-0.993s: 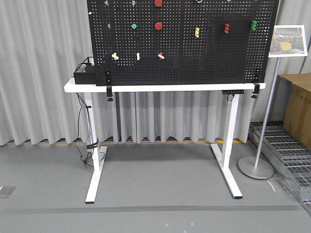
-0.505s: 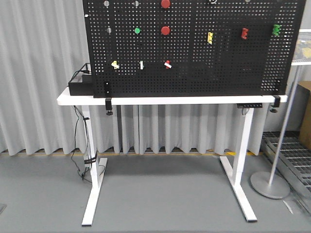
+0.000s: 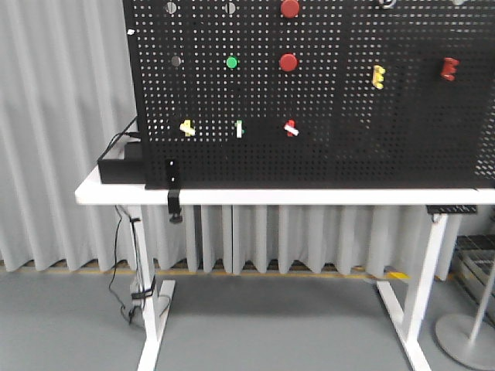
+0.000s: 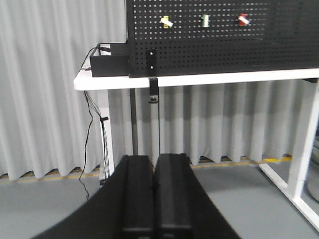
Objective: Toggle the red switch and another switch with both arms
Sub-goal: 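Drive the base forward up to the black pegboard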
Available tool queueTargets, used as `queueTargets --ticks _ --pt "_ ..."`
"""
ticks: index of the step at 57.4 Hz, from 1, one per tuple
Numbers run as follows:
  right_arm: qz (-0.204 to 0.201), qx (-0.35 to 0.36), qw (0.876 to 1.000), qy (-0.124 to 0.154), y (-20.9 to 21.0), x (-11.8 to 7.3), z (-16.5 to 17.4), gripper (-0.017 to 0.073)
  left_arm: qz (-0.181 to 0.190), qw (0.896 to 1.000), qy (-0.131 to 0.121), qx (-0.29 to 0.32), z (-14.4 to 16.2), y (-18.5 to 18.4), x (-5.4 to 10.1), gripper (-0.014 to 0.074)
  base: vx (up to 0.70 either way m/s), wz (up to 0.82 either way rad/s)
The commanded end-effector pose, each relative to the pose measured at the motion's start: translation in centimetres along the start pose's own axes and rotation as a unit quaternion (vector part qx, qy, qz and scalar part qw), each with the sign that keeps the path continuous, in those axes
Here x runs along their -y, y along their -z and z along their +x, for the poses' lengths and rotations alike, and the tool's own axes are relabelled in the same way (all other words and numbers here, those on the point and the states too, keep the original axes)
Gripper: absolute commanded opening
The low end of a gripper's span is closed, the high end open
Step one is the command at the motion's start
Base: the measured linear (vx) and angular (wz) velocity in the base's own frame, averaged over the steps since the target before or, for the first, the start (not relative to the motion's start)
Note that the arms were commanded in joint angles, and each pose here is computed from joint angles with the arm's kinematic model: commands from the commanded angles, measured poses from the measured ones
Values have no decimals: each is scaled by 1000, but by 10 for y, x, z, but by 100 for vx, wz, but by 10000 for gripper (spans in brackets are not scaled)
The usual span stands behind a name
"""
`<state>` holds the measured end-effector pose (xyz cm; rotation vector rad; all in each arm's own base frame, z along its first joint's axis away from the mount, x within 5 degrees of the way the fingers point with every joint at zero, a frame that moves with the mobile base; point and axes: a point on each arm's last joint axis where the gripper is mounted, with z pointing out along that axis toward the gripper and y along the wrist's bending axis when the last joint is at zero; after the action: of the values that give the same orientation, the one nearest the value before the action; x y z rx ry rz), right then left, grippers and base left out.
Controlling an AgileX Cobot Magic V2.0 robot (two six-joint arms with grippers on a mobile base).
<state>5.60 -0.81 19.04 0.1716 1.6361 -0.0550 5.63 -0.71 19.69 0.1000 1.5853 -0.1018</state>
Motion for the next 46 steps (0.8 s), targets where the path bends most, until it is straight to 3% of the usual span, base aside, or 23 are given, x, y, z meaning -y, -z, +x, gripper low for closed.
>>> queueTargets --ticks 1,46 --pt "-1 42 999 6 1 0 -6 -6 1 999 1 38 -1 1 0 3 50 1" --pt "-1 42 999 6 1 0 -6 -6 1 999 1 38 -1 1 0 3 47 -1"
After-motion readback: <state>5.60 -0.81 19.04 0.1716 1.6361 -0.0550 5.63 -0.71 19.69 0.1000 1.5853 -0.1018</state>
